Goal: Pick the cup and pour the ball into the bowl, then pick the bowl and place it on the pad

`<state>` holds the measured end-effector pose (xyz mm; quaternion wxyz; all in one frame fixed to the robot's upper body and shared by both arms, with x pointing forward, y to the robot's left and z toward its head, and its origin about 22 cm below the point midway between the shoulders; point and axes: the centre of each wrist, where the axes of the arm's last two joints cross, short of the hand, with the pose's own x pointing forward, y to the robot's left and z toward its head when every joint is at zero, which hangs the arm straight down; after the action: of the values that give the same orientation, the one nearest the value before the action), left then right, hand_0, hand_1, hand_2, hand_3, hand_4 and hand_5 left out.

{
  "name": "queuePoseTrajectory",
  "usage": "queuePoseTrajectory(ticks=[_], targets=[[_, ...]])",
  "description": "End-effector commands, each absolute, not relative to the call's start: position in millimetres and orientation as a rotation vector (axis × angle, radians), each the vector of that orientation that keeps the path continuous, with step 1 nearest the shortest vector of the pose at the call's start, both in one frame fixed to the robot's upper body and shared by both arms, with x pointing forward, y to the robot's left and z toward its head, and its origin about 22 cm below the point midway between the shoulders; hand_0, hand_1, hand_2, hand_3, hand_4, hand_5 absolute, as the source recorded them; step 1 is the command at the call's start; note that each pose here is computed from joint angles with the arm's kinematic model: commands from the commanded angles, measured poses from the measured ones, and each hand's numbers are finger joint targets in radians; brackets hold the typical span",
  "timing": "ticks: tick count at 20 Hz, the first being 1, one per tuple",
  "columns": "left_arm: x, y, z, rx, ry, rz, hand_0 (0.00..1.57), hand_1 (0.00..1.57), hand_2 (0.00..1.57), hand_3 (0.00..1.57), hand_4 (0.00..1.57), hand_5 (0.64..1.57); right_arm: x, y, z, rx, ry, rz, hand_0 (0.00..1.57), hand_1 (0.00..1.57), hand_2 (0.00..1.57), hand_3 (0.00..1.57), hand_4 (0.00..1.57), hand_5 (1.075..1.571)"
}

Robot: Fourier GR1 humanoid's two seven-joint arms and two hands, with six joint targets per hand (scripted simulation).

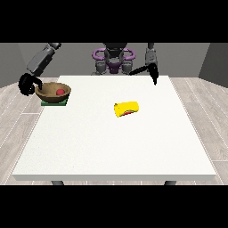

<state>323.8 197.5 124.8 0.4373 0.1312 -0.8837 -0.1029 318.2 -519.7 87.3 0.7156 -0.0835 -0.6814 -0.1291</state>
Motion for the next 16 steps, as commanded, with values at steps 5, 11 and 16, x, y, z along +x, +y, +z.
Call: queuePoseTrajectory(ticks=[5,11,16], targets=[[308.5,193.0,147.2,0.324,-2.26,-0.233,0.0,0.0,0.0,0.0,0.0,1.565,306.7,-531.4,88.8,-0.266,-1.445,-0.18,1.57,1.57,1.57,1.32,0.65,1.552],[313.6,212.5,155.8,0.355,-2.282,-0.209,0.0,0.0,0.0,0.0,0.0,1.565,297.7,-554.2,130.3,-0.48,-1.48,-0.207,0.18,0.18,0.47,0.43,0.0,1.489],[297.2,207.4,151.5,0.334,-2.25,-0.229,0.0,0.0,0.0,0.0,0.0,1.566,303.0,-549.2,125.9,-0.468,-1.464,-0.23,0.0,0.0,0.37,0.21,0.0,1.481]])
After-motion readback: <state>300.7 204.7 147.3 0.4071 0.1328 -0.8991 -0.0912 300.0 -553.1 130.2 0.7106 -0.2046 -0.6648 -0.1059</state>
